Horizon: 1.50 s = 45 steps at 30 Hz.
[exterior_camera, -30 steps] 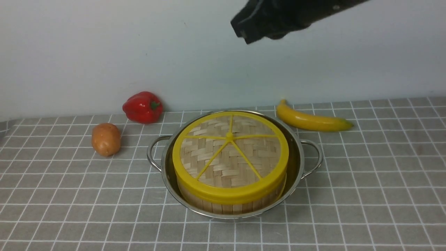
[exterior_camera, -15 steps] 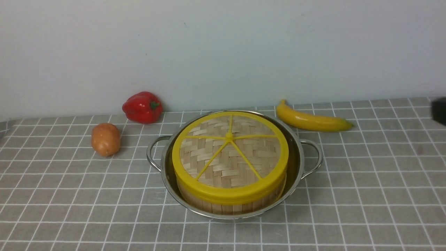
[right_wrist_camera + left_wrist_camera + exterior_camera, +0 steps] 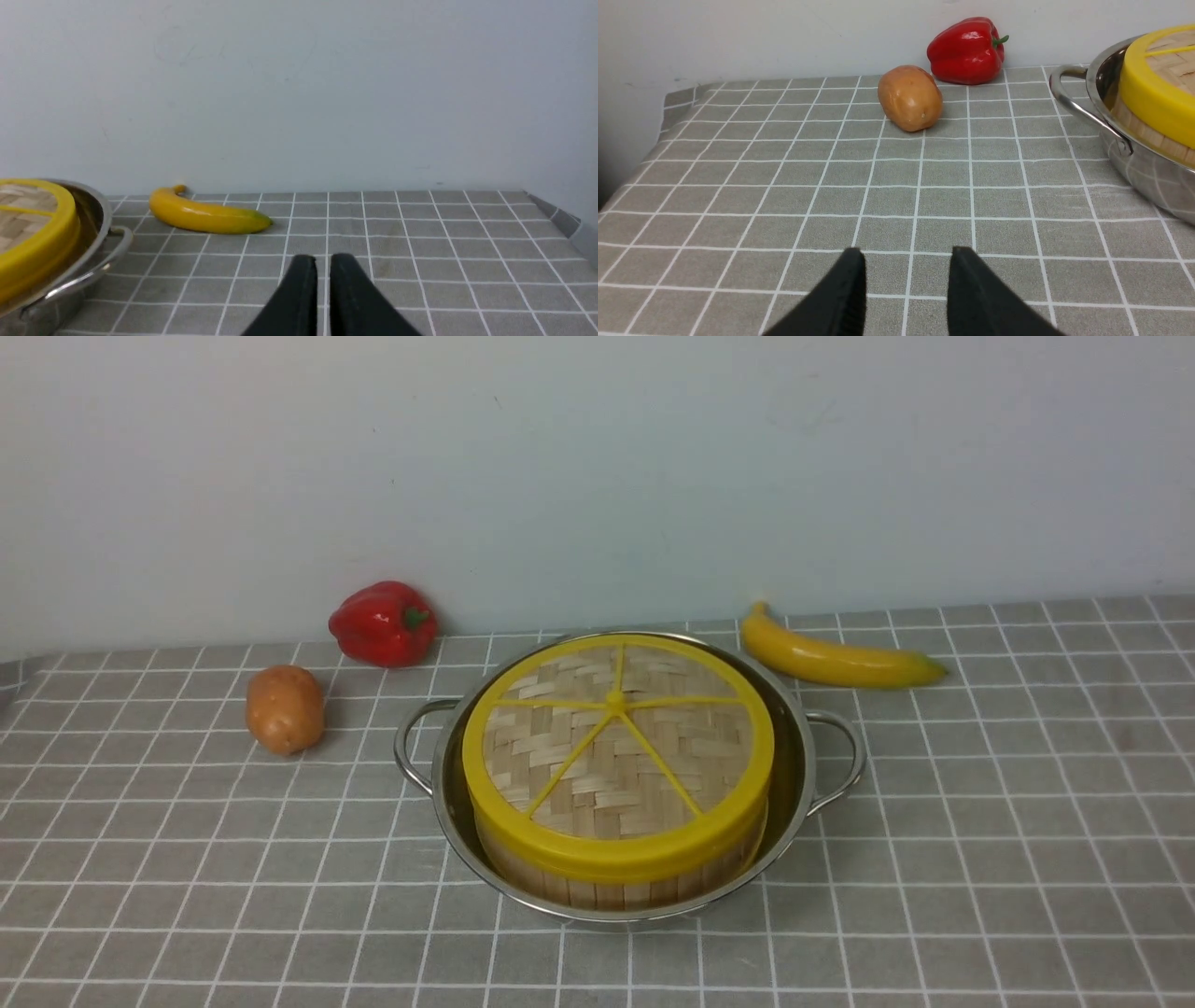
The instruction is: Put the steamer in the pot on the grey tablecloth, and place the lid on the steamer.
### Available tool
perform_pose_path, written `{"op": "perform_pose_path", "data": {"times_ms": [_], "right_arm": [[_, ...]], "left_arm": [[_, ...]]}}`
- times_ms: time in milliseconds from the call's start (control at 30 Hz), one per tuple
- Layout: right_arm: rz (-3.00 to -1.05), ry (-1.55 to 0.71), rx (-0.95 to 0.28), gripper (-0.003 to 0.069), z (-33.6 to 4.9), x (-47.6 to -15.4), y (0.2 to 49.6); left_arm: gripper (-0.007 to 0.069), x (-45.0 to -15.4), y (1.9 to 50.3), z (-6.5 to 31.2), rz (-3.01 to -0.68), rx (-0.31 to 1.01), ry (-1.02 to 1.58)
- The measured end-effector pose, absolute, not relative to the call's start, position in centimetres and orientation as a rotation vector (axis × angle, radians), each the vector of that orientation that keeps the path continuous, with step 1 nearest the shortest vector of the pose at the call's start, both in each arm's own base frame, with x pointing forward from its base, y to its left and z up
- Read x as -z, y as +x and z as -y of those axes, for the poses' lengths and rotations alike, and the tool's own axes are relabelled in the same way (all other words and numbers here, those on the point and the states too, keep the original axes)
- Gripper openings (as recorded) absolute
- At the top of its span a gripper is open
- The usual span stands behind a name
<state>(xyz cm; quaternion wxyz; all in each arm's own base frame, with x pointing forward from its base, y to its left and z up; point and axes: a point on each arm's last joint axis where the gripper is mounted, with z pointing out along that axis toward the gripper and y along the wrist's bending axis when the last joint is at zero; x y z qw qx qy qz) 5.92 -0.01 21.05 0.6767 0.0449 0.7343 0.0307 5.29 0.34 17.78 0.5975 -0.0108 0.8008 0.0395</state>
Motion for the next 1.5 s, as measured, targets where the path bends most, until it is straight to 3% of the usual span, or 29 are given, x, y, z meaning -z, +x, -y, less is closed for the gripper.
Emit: {"op": "perform_pose_path", "data": {"times_ms": [367,1500], "right_arm": [[-1.747,0.055,-0.023,0.0104,0.0,-18.8,5.6],[-1.747,0.083,-0.047,0.0187,0.0,-18.7,5.6]], "left_arm": [[0.0243,-17.8,5.3,-0.3,-1.858,-0.092,-0.025],[0.0243,-17.8,5.3,-0.3,-1.858,-0.092,-0.025]]}}
